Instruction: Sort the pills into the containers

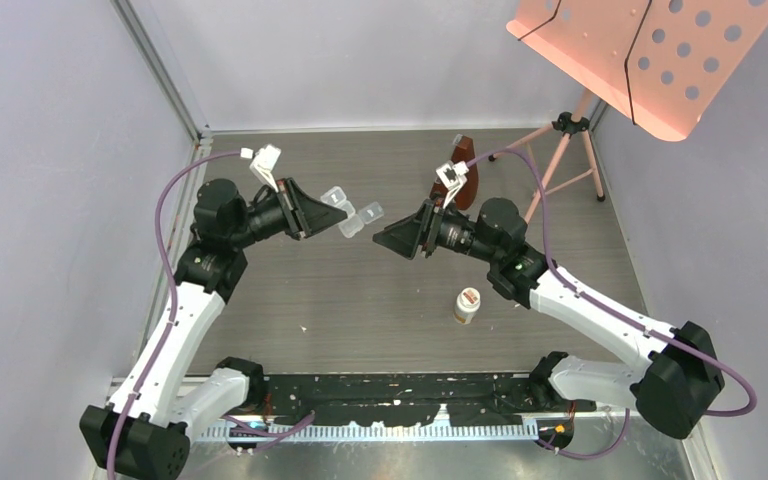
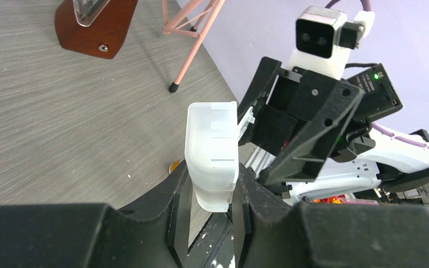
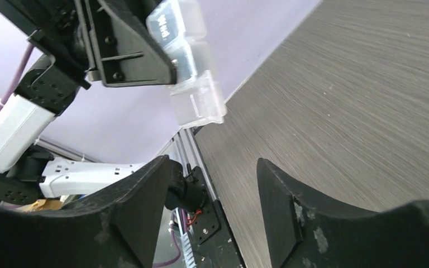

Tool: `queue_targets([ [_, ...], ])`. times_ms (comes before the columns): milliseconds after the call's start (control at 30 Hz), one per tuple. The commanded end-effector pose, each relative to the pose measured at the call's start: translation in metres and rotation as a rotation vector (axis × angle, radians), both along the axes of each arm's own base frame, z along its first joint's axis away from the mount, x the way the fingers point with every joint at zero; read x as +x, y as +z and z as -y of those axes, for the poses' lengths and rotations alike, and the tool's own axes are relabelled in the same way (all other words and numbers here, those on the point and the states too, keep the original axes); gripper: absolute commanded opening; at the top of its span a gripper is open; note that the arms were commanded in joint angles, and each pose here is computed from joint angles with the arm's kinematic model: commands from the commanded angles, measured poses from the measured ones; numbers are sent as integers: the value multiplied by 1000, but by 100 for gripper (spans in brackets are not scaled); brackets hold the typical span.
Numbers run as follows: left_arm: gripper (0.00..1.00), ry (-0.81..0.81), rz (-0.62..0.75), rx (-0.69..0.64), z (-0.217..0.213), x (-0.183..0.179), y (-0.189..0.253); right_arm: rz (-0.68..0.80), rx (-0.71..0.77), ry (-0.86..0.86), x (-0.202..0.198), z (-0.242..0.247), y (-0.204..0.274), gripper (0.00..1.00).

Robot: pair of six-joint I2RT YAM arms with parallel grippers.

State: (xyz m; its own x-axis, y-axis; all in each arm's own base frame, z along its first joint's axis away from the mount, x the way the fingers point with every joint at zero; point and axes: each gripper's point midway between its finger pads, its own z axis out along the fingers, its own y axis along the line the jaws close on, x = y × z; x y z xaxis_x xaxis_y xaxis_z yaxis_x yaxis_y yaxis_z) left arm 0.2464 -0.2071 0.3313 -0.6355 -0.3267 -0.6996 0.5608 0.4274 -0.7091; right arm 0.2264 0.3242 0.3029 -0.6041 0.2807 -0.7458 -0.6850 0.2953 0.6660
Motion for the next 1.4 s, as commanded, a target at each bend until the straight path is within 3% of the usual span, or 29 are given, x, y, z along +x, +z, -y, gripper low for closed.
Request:
queue_targets([
  [0, 0, 46, 40, -24, -4, 3, 15, 180, 77, 78, -21, -9, 41, 69],
  [200, 0, 15, 29, -29, -2, -5, 14, 219, 55, 13, -7, -15, 55, 75],
  [600, 0, -66, 34, -42, 2, -23, 12, 205, 79, 34, 0, -27, 64, 68],
  [667, 0, -74, 34, -42, 3, -25, 11, 205, 74, 33, 0, -27, 63, 62],
  [733, 0, -73, 34, -39, 2, -25, 10, 199, 69, 32, 0, -27, 62, 46],
  [900, 4, -74, 47, -33, 1, -28, 11, 174, 44, 39, 0, -28, 52, 24],
  [933, 9, -72, 50, -30, 1, -28, 10, 170, 40, 39, 0, -28, 50, 17],
  [1000, 43, -54, 54, -13, -2, -27, 9, 160, 25, 34, 1, -27, 46, 8],
  [1100, 91, 17, 61, 55, -12, -23, 0, 145, -25, -2, 7, -23, 36, 5],
  [1133, 99, 48, 60, 80, -17, -23, -4, 146, -40, -10, 9, -22, 35, 6],
  [1367, 99, 351, 59, 210, -67, -6, -23, 91, -416, -4, 25, -11, -30, 5],
])
